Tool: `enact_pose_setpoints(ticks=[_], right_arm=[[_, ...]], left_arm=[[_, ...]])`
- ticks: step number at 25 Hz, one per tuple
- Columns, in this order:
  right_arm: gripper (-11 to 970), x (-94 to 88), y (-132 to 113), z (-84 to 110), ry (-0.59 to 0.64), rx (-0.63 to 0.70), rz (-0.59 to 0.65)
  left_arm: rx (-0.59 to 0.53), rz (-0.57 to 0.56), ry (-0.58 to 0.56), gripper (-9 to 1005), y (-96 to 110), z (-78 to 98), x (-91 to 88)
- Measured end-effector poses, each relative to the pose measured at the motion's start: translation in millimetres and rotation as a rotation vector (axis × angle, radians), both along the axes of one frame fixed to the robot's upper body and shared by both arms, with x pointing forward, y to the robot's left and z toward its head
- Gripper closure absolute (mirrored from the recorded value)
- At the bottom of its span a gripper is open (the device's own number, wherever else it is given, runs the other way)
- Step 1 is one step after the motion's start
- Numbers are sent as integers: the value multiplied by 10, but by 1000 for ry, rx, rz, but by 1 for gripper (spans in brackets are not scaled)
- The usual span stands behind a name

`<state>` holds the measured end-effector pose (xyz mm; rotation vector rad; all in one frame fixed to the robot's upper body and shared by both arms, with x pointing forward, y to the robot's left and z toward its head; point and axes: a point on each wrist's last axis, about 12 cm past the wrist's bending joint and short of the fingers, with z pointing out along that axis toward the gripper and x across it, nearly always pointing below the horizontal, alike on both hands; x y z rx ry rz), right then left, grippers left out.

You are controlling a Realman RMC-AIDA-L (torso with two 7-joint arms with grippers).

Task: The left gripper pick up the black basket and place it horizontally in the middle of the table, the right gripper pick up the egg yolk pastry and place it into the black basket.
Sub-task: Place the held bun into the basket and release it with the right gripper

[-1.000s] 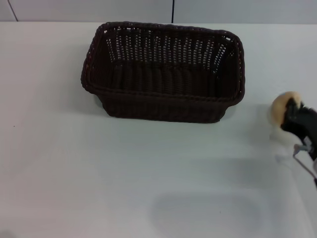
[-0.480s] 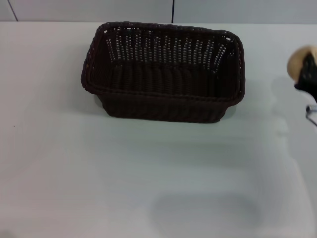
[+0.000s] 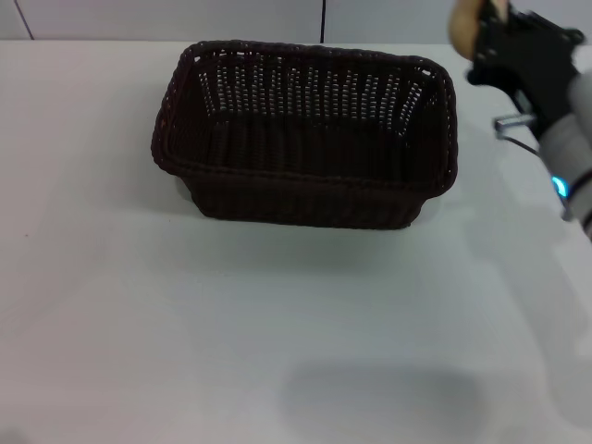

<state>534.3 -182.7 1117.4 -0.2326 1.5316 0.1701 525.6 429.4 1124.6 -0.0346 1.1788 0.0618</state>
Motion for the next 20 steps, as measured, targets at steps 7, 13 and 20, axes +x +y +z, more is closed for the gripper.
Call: enact_pose_setpoints(ticks=[7,13,20], right_arm=[[891,199,351,49,2,-50,134],[885,223,599,31,29,-33,226],[837,216,657,-47,83,-24,258]], left_arm=[[-3,-5,1,620,-15,-5,4],[-12,-11,-1,620,-22,-11,0],[-15,-15,-10,621,-24,-7,-12]])
